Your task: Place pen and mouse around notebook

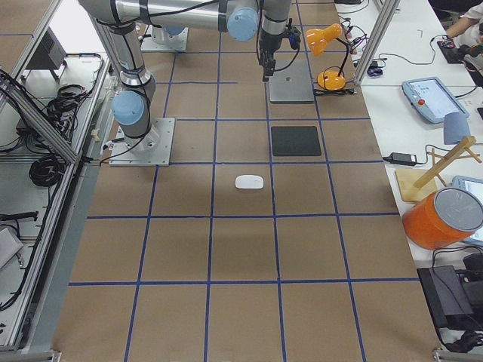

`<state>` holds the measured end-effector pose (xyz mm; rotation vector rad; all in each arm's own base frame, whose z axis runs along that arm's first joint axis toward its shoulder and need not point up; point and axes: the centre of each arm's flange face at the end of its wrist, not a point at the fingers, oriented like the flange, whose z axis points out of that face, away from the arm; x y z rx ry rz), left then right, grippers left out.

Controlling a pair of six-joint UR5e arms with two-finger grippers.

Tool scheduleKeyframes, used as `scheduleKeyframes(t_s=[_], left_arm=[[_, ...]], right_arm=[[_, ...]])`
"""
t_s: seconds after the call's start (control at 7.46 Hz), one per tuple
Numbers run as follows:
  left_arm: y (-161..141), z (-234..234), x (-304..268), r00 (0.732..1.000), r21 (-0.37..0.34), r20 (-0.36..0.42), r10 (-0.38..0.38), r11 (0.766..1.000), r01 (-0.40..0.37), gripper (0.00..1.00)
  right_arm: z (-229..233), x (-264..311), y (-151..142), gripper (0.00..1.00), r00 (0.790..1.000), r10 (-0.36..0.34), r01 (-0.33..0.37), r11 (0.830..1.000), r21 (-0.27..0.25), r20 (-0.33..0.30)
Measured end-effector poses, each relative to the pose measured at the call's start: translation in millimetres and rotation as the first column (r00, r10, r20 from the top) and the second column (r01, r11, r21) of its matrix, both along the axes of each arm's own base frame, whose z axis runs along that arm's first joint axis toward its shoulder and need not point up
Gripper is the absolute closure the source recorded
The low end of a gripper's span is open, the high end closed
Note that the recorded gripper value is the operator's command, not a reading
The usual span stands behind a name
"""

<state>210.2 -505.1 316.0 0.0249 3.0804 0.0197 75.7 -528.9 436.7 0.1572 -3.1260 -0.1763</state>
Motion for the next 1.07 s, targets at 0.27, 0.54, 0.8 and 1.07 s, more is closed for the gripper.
scheduleKeyframes(t_s=[0.27,0.54,0.8,1.07], left_arm=[[10.6,-51.6,11.6,1.0,0.034,-0.02,0.004,0.999,-0.003,0.0],[10.7,-80.0,17.1,0.999,0.052,-0.037,0.015,0.999,-0.013,0.0],[5.2,-102.7,22.1,0.999,0.045,-0.031,0.015,0.999,-0.013,0.0],[0.5,-124.6,26.1,0.999,0.048,-0.032,0.017,0.999,-0.016,0.06]], right_arm=[[-63.4,-99.9,3.5,0.0,1.0,0.014,-0.013,1.0,-0.014,0.021],[-146.8,-193.8,28.2,0.0,1.0,-0.005,0.005,0.997,-0.077,-0.001],[-204.0,-246.1,49.6,0.0,1.0,-0.016,0.015,0.996,-0.09,-0.009],[-233.1,-273.5,60.8,0.0,1.0,-0.015,0.015,0.998,-0.061,0.005]])
